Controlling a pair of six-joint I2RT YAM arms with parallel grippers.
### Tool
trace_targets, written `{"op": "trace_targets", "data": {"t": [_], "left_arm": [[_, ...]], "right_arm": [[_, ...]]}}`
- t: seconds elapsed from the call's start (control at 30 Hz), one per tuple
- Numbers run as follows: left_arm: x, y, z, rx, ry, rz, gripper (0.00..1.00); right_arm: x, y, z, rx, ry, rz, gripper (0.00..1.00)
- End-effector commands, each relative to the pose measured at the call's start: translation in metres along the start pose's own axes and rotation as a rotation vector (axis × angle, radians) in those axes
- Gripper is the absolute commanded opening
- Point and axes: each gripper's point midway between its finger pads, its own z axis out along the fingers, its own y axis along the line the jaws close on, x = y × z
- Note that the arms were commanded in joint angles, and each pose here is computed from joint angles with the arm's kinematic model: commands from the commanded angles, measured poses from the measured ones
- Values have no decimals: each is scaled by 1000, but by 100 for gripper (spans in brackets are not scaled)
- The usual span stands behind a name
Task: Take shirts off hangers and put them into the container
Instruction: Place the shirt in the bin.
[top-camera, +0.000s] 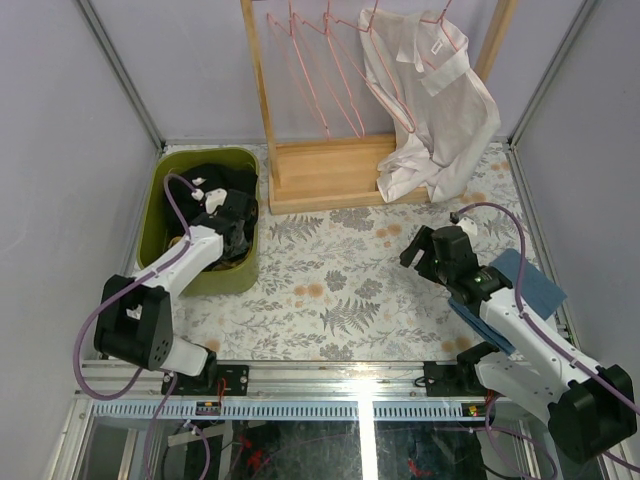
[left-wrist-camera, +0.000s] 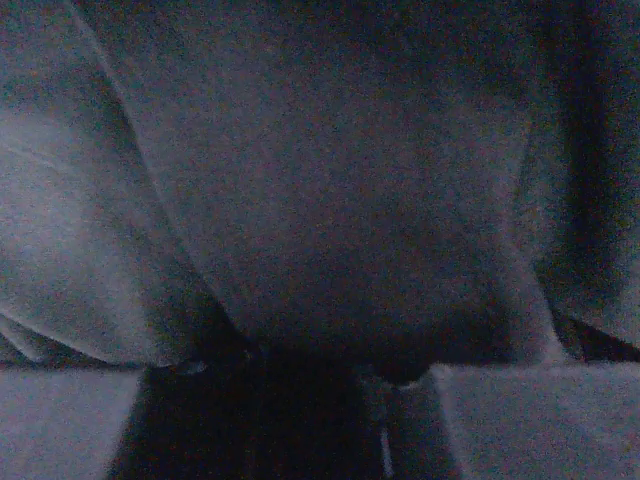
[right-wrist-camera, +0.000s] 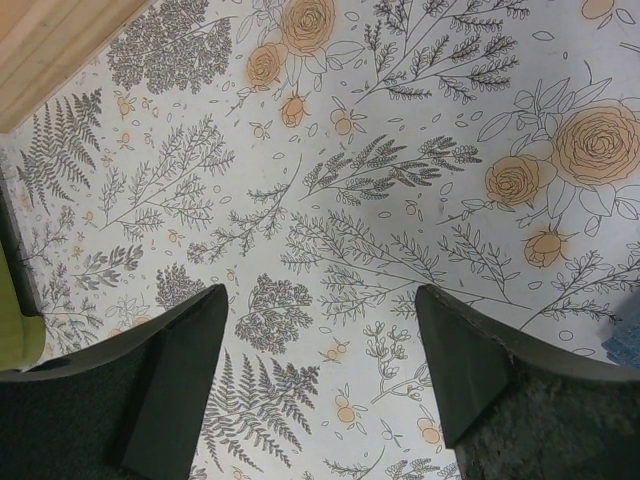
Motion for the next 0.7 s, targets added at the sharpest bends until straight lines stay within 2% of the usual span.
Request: {"op": "trace_targets", "data": {"t": [0.0, 0.13, 0.23, 0.43, 0.67], "left_arm": [[5, -2, -8, 31, 42, -6, 32], [-30, 1, -46, 85, -71, -36, 60], [-47, 4, -71, 118, -133, -52, 73], [-58, 5, -93, 174, -176, -57, 85], [-74, -2, -112, 238, -223, -70, 86]], "right_arm": [[-16, 10, -8, -37, -59, 6, 83], [-18, 10, -9, -36, -72, 8, 83], [-18, 13, -8, -44, -67, 10, 83], [-16, 17, -7, -63, -47, -4, 84], [-21, 18, -13, -86, -84, -17, 84]]}}
